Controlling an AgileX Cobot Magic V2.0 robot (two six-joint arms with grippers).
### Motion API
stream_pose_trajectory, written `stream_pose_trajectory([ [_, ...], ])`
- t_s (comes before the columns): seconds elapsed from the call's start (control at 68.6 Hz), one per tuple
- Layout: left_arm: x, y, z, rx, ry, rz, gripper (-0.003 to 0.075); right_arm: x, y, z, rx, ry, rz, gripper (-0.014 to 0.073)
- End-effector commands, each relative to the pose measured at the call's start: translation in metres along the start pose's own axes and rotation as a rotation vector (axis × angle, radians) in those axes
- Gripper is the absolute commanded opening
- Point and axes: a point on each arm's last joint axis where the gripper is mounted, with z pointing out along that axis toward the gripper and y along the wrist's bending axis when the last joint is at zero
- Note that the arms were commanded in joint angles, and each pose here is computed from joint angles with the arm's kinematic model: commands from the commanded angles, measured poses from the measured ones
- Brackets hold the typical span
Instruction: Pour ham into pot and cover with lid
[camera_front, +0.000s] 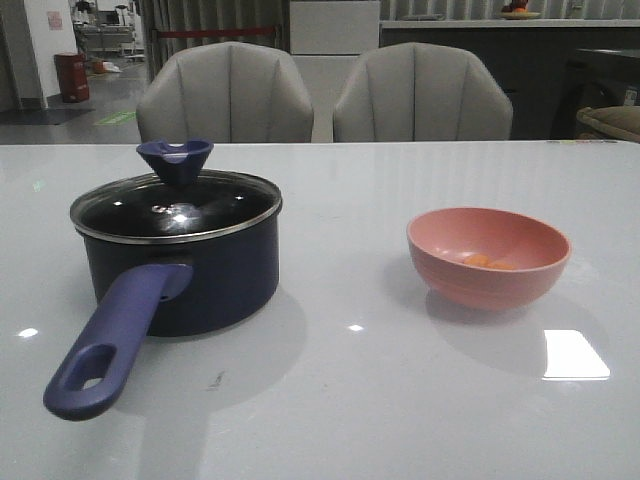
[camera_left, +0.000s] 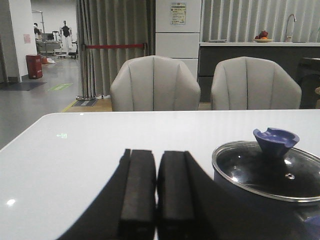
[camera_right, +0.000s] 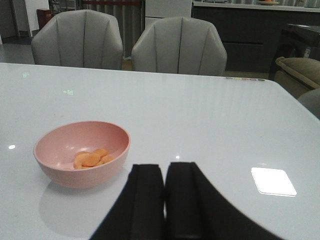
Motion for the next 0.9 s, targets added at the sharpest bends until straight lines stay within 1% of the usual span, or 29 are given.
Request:
stream_pose_trajectory([
  [0.0,-0.0009,0.0001,-0.0013,0.001,-0.074,-0.006,0.0121,-0.0105,-0.0001,-0.0024,0.005,-0.107,-0.018,0.0167],
  [0.773,-0.0024,0.0000,-0.0014,0.002,-0.090,-0.006,0.0120,-0.0105,-0.0001,-0.0024,0.005,-0.107,-0.018,0.0167],
  [0.846,-0.0050,-0.0001,-0.0017,0.003,-0.119,-0.006,0.0120,-0.0105,-0.0001,-0.0024,0.005,-0.107,-0.018,0.0167],
  [0.89,-0.0109,-0.0004,-0.0026,0.006,-0.185,-0.006,0.0120,-0.0105,-0.0001,-0.0024,0.005,-0.107,-0.018,0.0167],
])
